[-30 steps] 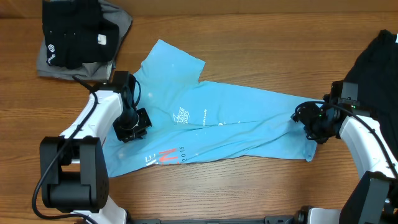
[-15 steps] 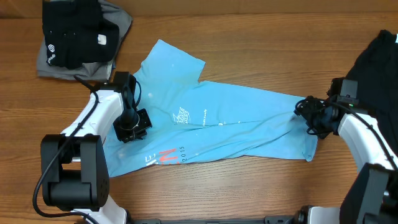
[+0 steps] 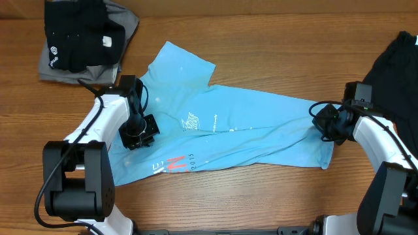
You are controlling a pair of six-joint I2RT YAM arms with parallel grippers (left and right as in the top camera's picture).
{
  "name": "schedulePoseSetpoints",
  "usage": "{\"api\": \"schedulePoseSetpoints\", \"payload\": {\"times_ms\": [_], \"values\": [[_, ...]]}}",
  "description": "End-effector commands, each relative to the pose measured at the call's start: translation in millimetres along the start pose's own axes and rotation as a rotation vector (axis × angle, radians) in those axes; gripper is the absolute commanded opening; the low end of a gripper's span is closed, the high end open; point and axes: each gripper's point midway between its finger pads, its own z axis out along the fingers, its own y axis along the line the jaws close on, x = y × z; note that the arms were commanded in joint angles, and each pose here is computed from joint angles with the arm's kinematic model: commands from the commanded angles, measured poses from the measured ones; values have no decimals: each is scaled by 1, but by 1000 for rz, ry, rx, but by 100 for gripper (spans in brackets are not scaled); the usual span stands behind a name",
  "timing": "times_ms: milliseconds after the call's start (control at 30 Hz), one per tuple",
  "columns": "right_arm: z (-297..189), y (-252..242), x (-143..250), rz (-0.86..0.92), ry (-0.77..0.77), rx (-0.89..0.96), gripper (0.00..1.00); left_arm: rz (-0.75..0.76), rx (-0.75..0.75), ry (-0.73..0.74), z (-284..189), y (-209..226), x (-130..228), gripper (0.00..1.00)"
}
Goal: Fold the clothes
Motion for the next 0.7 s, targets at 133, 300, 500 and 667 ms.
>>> {"api": "schedulePoseSetpoints", "payload": {"times_ms": [133, 300, 500, 667], "values": [[-26, -3, -7, 9, 25, 89, 4, 24, -13, -1, 2, 0, -2, 9], [-54, -11, 4, 22, 100, 169, 4, 24, -12, -4, 2, 0, -3, 12], [-81, -22, 27, 61, 155, 208, 4, 24, -12, -4, 2, -1, -3, 13], [-111, -23, 36, 69, 111, 178, 4, 23, -24, -10, 2, 2, -4, 6]]}}
